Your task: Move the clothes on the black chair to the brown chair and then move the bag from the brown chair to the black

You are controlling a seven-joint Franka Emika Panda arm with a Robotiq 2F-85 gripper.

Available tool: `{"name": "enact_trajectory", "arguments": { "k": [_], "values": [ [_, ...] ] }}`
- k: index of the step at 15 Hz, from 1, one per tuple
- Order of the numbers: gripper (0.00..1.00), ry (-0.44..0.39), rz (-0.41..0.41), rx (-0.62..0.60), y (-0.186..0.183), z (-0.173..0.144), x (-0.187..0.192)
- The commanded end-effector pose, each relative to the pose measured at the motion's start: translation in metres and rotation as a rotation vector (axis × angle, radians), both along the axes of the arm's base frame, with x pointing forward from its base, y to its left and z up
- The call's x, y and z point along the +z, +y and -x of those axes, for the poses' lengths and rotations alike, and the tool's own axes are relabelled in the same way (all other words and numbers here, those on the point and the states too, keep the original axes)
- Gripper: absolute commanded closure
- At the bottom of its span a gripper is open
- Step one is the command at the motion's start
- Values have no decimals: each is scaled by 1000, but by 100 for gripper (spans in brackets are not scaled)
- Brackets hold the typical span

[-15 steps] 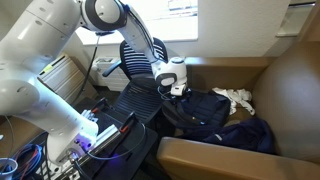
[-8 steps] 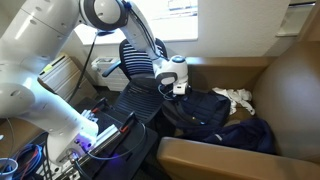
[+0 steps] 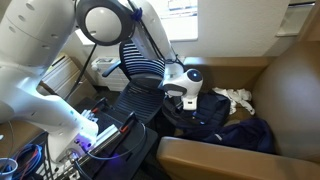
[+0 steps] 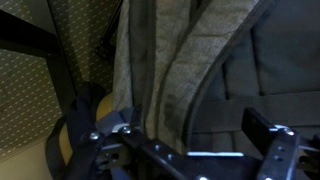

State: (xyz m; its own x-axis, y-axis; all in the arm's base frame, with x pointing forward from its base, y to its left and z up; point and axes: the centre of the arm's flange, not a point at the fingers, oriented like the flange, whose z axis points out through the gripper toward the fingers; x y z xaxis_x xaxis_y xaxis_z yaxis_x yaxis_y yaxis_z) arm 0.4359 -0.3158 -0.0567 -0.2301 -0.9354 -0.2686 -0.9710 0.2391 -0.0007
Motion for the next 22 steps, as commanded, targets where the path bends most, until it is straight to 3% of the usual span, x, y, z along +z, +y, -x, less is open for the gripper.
{"name": "enact_trajectory", "arguments": {
  "k": [1,3,5,6,10,12,14,15,19,20,22],
  "values": [
    [0,9,1,18,6,-6,-3],
    [0,26,13,67,20,-16,-10],
    [0,73,109,63,37,-29,-18],
    [0,40,42,60,25,-15,-9],
    [0,85,120,73,46,-32,-19],
    [0,171,86,80,48,-37,-32],
    [0,273,113,72,45,-34,-42],
    [0,197,101,71,49,-24,-28],
    [0,210,113,72,51,-25,-32],
    [25,199,112,67,51,-26,-32],
    [34,198,119,63,52,-28,-34]
  ]
}}
